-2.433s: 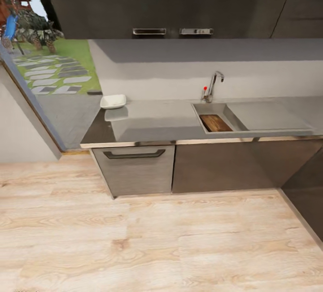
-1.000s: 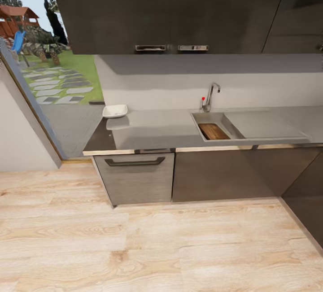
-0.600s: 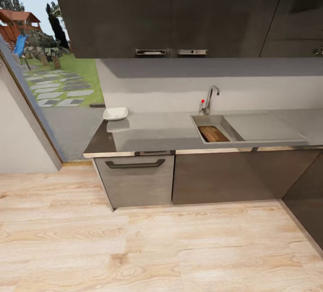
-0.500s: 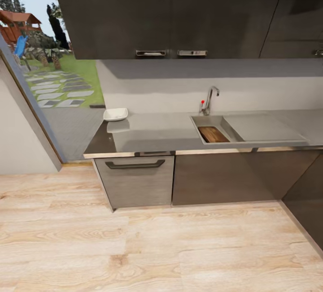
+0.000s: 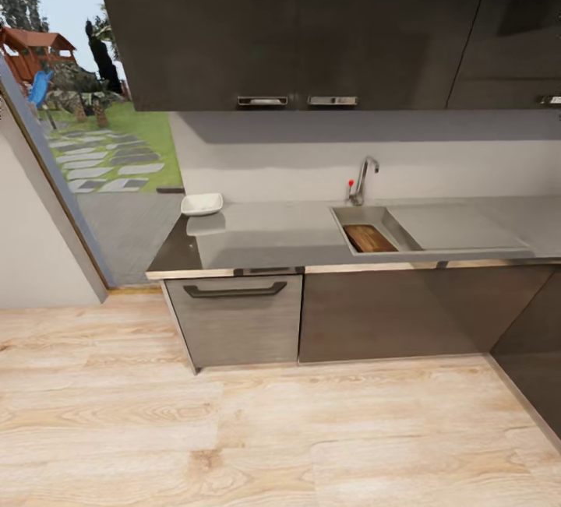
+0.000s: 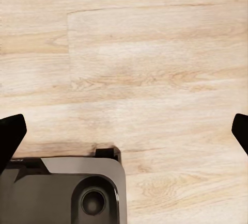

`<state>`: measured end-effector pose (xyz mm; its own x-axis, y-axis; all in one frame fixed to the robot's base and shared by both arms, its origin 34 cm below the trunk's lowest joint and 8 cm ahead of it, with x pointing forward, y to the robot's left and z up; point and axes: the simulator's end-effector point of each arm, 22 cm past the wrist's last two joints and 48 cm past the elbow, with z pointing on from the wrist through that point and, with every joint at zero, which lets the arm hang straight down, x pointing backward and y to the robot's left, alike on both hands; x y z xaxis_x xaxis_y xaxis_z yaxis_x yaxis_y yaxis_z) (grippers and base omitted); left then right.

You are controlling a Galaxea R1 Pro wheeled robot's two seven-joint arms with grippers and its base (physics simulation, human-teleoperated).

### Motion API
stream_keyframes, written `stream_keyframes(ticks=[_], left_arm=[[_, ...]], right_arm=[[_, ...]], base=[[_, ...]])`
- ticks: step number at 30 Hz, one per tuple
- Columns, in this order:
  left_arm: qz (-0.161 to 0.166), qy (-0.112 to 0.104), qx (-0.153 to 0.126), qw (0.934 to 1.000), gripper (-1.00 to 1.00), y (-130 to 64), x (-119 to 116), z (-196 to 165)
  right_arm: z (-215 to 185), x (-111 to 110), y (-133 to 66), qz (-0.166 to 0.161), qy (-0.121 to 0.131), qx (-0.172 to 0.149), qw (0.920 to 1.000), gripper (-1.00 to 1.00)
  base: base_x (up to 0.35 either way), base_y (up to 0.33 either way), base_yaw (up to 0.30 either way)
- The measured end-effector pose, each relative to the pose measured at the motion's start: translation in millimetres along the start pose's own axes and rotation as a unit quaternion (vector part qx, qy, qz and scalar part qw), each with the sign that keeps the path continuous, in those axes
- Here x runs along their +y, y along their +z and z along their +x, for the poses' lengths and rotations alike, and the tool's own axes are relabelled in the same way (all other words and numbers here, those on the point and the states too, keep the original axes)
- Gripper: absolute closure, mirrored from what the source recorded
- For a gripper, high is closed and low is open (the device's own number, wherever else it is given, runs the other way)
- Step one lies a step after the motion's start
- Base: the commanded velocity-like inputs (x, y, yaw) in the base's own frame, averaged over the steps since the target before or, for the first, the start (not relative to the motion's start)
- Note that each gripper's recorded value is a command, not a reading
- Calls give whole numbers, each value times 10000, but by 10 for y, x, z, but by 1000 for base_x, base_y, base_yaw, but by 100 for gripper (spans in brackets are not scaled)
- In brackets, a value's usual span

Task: In the kitchen, take the Vidalia onion out of the sink, dice it on the chopping board with the paring knife, put the diced onion into the bowl on the countertop, then place both the paring knife and the chopping board into the sink.

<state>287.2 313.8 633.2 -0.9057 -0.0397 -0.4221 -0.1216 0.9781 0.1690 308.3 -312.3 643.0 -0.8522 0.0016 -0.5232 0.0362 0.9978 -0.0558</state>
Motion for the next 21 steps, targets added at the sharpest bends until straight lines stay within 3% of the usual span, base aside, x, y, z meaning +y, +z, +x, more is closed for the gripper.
stream_keyframes(ticks=[16,19,21], left_arm=[[5,-17,-119,9999,-100,-4,-2,-99],[3,-16,-122,9999,-100,-5,1,-100],[-23,5,-79,10000,-100,-9,25,-62]], right_arm=[[-98,19,4,-10,17,-116,9999,-100],[-17,23,4,-14,20,75,10000,-100],[147,37,-3,-22,35,455,9990,-100]], base=[[0,0,0],[0,0,0],[0,0,0]])
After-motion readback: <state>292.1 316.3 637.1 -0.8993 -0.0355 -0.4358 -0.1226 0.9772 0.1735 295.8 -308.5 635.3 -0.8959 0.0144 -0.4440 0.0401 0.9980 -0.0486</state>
